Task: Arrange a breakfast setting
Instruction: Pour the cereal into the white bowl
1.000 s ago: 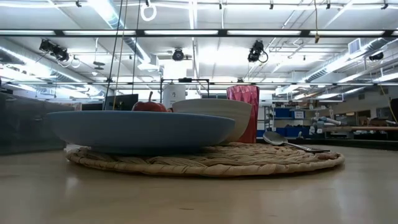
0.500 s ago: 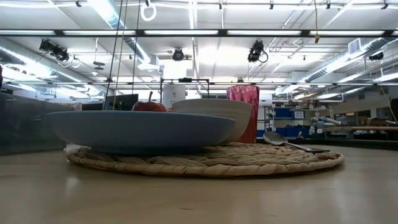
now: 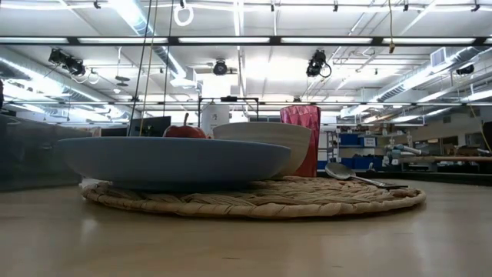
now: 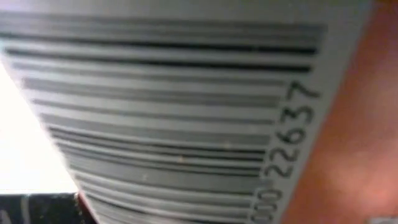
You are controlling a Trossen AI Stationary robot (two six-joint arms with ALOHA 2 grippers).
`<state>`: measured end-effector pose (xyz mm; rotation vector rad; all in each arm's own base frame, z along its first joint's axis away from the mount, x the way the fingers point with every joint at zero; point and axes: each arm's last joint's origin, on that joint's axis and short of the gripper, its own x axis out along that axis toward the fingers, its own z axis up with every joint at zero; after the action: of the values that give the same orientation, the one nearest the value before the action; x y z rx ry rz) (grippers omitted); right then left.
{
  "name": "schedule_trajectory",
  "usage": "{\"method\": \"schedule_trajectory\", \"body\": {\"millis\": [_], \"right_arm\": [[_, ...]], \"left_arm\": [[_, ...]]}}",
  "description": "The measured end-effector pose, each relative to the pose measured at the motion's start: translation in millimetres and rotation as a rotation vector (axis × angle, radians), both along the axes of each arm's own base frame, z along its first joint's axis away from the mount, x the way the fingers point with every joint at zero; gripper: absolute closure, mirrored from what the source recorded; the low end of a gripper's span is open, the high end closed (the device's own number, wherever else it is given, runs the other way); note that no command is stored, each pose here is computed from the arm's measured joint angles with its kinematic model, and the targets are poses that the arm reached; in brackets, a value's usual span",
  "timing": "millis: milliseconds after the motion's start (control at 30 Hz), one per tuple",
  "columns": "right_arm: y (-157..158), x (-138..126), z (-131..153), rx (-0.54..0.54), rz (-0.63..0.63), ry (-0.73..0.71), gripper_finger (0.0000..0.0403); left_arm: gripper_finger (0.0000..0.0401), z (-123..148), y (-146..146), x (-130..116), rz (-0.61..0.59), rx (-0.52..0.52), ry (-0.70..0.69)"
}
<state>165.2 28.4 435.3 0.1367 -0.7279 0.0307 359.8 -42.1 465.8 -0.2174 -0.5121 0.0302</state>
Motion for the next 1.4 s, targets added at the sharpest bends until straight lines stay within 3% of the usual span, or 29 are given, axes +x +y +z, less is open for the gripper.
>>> {"method": "schedule_trajectory", "body": {"millis": [200,600,733,867,967,1167,1400], "right_arm": [[1.7,12.7,-3.0,0.021,0.011,-0.015,0.0161],[5.3,15.9,-5.2,-0.002,-0.013,-0.010,0.0161],[2.6,25.8,-14.1,-0.011,-0.033,0.092,0.0161],[-0.5,39.8,-20.5,-0.018,-0.043,0.109,0.0161],[-0.7,44.8,-21.6,-0.017,-0.056,0.091,0.0156],[-2.4,42.8,-24.2,-0.007,-0.094,0.158,0.0112],[-6.4,23.4,-26.0,-0.041,-0.158,0.299,0.0030]], "left_arm": [[0.0051,2.4,11.3,0.2,0.074,0.043,-0.040],[0.0050,6.2,41.0,-1.4,0.037,-0.095,-0.095],[0.0050,13.2,47.9,-5.9,-0.050,-0.038,-0.176],[0.0055,15.9,49.4,-8.3,-0.033,-0.002,-0.198],[0.0079,14.1,49.4,-6.7,-0.030,0.006,-0.180],[0.0182,17.0,55.7,-13.9,-0.006,0.002,-0.098],[0.0185,28.7,71.1,-39.5,0.059,0.020,0.009]]}}
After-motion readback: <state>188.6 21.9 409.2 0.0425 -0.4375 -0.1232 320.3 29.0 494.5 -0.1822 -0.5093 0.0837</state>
